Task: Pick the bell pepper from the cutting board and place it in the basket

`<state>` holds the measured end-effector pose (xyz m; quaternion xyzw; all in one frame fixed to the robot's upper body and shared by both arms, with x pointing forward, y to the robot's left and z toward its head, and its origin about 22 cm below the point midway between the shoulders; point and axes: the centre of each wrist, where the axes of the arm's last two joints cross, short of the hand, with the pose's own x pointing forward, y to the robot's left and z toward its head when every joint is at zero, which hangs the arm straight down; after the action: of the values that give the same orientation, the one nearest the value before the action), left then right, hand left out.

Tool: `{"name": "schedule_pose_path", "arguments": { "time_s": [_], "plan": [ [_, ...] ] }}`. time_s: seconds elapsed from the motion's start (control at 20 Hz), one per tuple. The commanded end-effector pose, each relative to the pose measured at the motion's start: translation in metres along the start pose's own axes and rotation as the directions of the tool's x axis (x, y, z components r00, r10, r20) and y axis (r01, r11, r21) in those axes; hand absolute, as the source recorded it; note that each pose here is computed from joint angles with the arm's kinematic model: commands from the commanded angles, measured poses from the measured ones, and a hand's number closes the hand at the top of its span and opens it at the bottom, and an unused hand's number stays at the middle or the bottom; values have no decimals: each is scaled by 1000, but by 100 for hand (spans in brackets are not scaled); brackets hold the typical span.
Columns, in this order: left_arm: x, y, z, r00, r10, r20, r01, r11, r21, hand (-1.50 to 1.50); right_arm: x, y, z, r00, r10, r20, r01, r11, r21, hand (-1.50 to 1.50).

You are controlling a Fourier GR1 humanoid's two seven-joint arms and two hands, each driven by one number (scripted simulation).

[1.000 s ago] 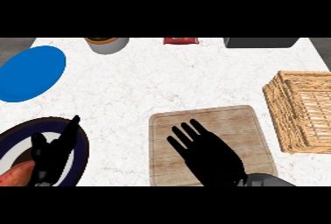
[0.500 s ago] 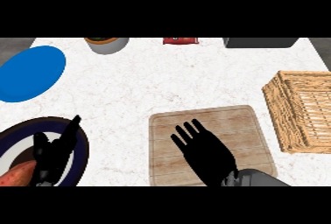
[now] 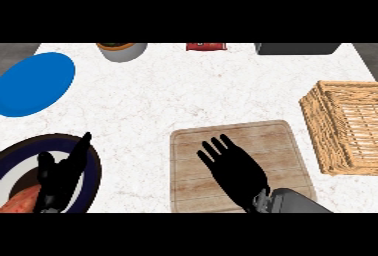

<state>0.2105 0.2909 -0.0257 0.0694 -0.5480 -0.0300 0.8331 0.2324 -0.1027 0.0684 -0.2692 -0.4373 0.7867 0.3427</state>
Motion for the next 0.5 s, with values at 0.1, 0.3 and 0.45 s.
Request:
{"name": "schedule_pose_path", "arguments": {
  "time_s": [0.1,0.3,0.45],
  "plan": [
    [-30,-2,2,992,20,-126,-19,1000,11,0,-5,2,-1,998,48,38,-48,999,-4,150],
    [-27,-8,3,987,14,-158,-12,1000,14,0,-1,2,-9,986,153,69,-149,987,-61,150],
    [-31,3,19,991,29,-128,-28,1000,15,0,-15,19,1,980,186,66,-182,981,-61,150]
  ]
}}
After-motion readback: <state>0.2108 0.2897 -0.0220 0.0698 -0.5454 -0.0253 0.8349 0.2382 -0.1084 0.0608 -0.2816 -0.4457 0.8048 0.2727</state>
